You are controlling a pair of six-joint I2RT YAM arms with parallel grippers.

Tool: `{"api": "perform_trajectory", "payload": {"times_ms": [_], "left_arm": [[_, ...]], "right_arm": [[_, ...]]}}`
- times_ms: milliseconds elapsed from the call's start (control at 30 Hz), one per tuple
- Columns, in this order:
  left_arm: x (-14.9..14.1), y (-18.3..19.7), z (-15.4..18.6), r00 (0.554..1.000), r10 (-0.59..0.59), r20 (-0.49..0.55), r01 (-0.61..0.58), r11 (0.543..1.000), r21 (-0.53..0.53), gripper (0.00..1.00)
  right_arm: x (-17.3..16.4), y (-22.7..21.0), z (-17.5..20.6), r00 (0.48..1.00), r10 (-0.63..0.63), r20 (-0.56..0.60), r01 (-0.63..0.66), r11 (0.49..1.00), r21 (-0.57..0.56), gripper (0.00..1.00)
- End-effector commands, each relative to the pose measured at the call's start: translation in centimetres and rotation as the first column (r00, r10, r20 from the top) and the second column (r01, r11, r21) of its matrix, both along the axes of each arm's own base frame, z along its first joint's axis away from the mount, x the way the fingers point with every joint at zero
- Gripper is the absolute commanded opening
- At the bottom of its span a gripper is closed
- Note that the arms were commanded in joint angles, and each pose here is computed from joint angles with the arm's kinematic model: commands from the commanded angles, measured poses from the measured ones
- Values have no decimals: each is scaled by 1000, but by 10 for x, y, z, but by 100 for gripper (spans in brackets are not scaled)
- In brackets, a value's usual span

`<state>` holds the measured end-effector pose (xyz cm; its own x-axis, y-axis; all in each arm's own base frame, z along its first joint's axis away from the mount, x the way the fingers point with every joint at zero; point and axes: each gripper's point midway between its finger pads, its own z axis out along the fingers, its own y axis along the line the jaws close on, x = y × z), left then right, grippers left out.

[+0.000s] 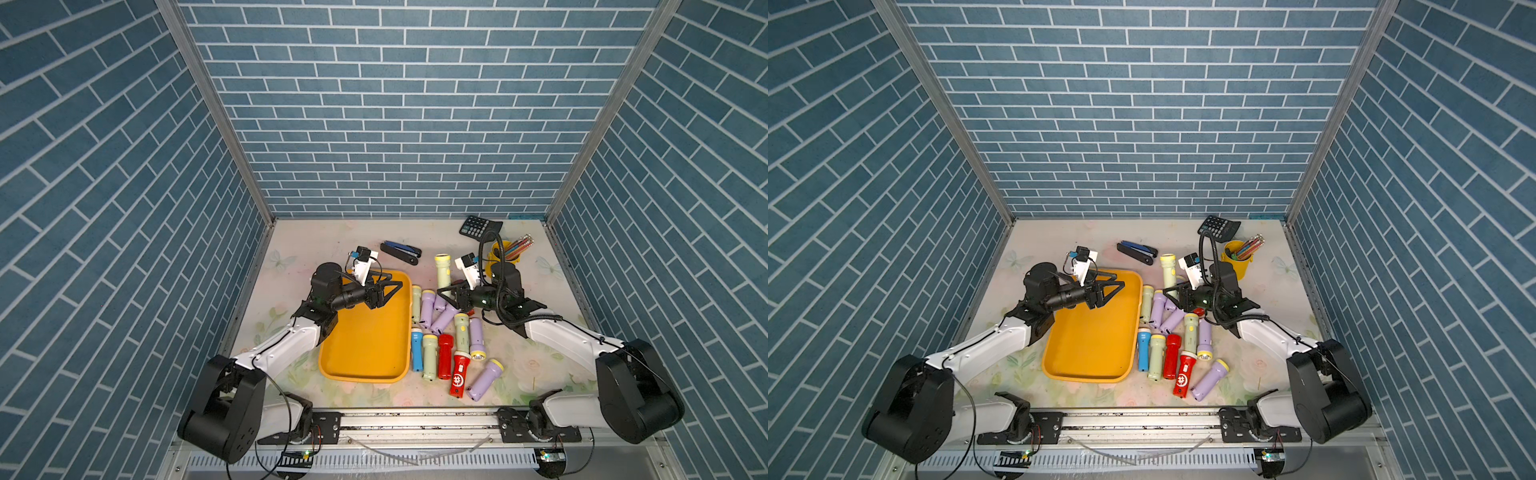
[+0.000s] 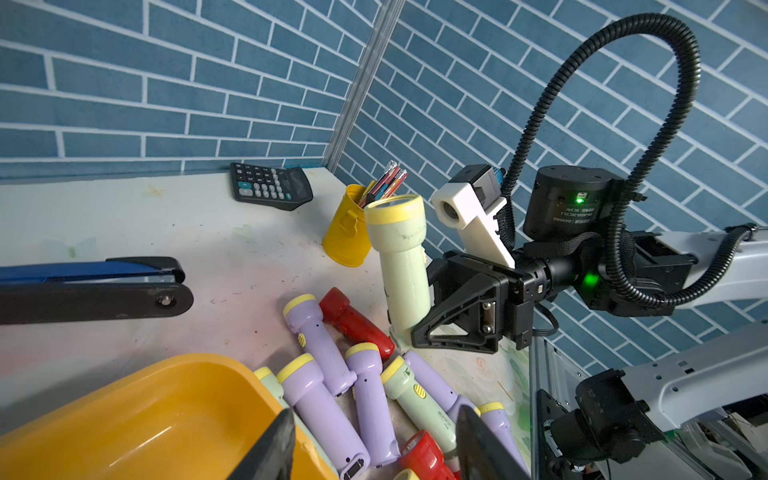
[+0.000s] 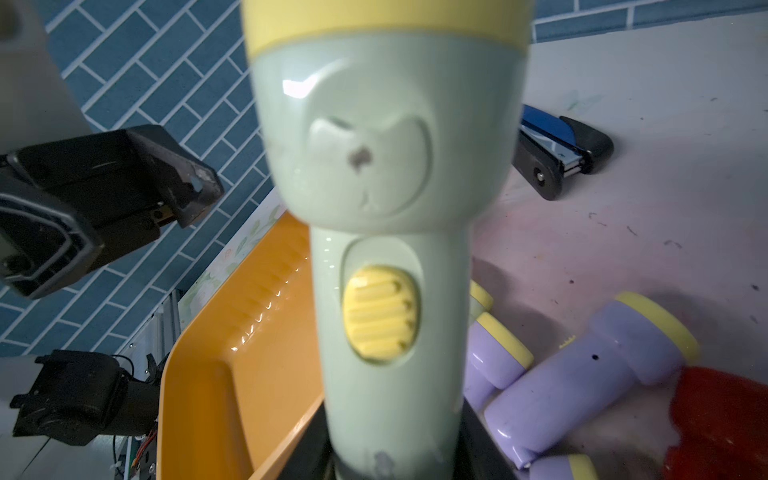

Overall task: Put the flashlights into the storage boxes
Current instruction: Place the flashlight at the storage box.

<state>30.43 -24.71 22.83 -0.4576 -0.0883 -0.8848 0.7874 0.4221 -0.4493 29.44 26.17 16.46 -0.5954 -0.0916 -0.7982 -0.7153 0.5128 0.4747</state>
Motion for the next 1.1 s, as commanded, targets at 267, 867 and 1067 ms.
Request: {"api": "perform_trajectory", "payload": {"times_ms": [267, 867, 1067], "left_arm": [[-37, -35, 20, 978, -162, 132, 169, 985, -43, 62], [-43, -60, 28, 957, -259, 133, 273, 956, -104, 59], [-46, -68, 27, 950, -290, 118, 304, 943, -137, 50]], "right_arm": [[-50, 45, 35, 961, 209, 180, -225, 971, 77, 16], [-72, 56, 65, 925, 277, 262, -311, 945, 98, 16], [-69, 62, 63, 922, 288, 258, -324, 939, 111, 16]]}}
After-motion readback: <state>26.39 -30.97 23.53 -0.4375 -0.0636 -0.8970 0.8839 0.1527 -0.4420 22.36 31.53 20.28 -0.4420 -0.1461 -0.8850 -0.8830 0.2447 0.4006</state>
